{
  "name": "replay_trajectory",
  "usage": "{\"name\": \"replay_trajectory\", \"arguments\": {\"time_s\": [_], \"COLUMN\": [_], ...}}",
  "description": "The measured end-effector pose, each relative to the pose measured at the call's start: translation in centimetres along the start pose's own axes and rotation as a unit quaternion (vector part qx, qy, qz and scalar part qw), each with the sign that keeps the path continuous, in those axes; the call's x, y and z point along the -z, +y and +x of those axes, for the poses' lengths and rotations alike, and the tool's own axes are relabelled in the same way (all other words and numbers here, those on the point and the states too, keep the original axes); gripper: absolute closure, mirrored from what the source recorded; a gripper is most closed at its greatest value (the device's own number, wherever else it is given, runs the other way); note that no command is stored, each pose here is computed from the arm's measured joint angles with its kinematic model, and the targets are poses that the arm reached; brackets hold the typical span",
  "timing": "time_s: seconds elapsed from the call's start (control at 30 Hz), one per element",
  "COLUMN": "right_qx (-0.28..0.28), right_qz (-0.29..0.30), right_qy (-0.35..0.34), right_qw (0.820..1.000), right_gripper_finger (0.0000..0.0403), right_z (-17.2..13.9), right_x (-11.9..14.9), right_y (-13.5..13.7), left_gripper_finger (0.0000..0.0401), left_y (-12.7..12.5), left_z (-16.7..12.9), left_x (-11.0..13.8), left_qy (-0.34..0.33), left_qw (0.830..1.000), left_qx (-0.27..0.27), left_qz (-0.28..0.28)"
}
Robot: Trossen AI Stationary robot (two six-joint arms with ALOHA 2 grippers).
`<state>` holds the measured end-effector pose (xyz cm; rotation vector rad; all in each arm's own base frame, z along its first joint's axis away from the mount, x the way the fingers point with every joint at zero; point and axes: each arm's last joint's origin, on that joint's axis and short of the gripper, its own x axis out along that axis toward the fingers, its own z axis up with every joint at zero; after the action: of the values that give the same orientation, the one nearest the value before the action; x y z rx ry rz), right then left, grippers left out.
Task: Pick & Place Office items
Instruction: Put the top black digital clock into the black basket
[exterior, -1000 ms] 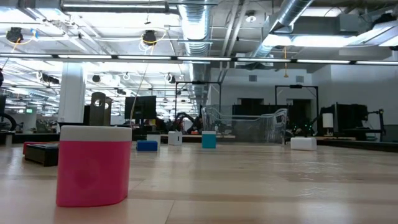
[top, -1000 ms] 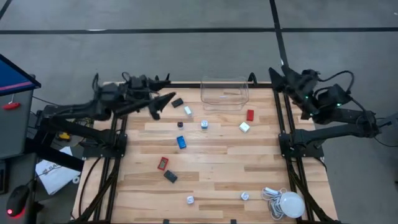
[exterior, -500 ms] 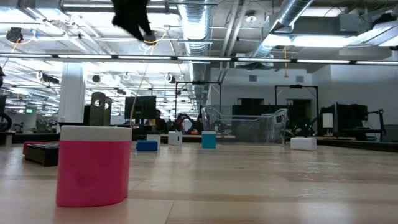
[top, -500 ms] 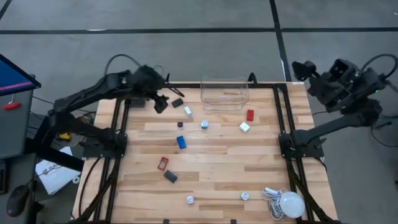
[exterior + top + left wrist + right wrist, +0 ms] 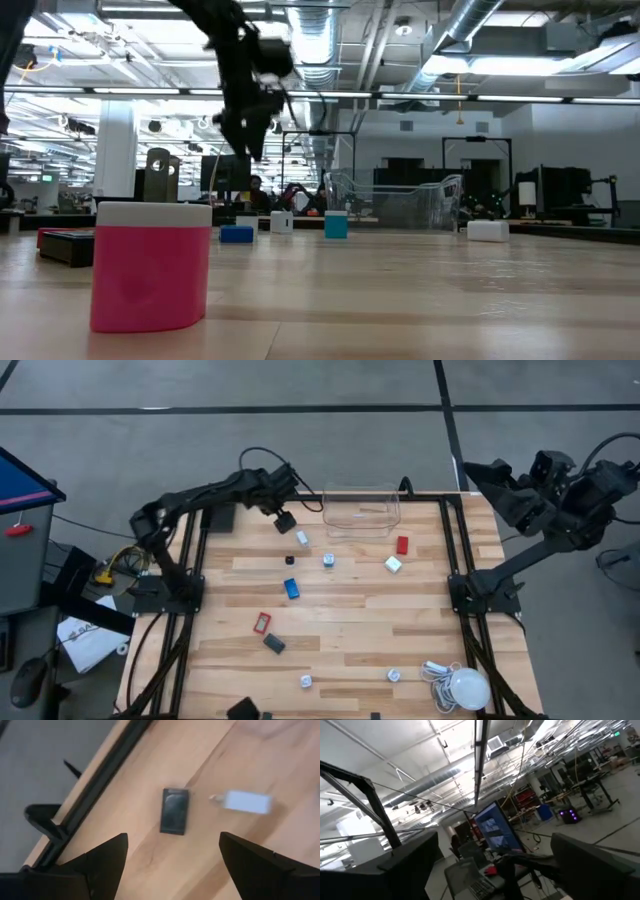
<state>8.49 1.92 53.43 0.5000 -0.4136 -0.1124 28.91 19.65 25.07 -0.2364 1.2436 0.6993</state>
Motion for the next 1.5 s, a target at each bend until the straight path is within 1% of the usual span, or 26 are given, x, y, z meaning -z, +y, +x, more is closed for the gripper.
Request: {"name": "replay_trajectory", "arguments": {"time_s": [0.17, 0.33, 0.57, 0.73, 0.8, 1.03, 1.17, 1.23, 1.3, 1.5], "right_qx": [-0.011, -0.017, -0.020, -0.021, -0.022, -0.021, -0.020, -0.020, -0.021, -0.022], "right_qz": [0.020, 0.033, 0.041, 0.046, 0.047, 0.045, 0.043, 0.043, 0.044, 0.042], "right_qy": [-0.006, -0.024, -0.035, -0.042, -0.045, -0.041, -0.038, -0.039, -0.039, -0.035], "right_qw": [1.000, 0.999, 0.998, 0.998, 0.998, 0.998, 0.998, 0.998, 0.998, 0.998], "right_gripper_finger": [0.0024, 0.0024, 0.0024, 0.0024, 0.0024, 0.0024, 0.0024, 0.0024, 0.0024, 0.0023], "right_z": [-0.5, -0.5, -0.4, -0.3, -0.1, 0.5, 0.8, 0.8, 0.8, 1.0], "right_x": [-0.5, -0.9, -1.1, -1.1, -1.0, -0.5, -0.3, -0.3, -0.3, -0.1], "right_y": [0.0, 0.1, 0.2, 0.3, 0.5, 0.7, 0.8, 0.8, 0.8, 0.9], "left_gripper_finger": [0.0109, 0.0120, 0.0123, 0.0123, 0.0123, 0.0123, 0.0123, 0.0123, 0.0123, 0.0123], "left_y": [0.0, -0.3, 0.1, 0.5, 0.7, 0.6, 0.5, 0.4, 0.3, 0.0], "left_z": [3.9, 6.3, 8.4, 9.1, 9.3, 9.6, 9.9, 10.2, 10.5, 11.4], "left_x": [-0.6, -0.6, -0.5, -0.6, -0.6, -0.6, -0.4, -0.1, -0.1, 1.1], "left_qy": [0.029, 0.050, 0.072, 0.070, 0.070, 0.066, 0.078, 0.094, 0.092, 0.109], "left_qw": [0.999, 0.996, 0.995, 0.995, 0.995, 0.995, 0.993, 0.992, 0.992, 0.990], "left_qx": [0.025, 0.034, 0.053, 0.056, 0.064, 0.071, 0.073, 0.075, 0.076, 0.079], "left_qz": [0.029, 0.060, 0.051, 0.041, 0.037, 0.036, 0.039, 0.041, 0.042, 0.042]}}
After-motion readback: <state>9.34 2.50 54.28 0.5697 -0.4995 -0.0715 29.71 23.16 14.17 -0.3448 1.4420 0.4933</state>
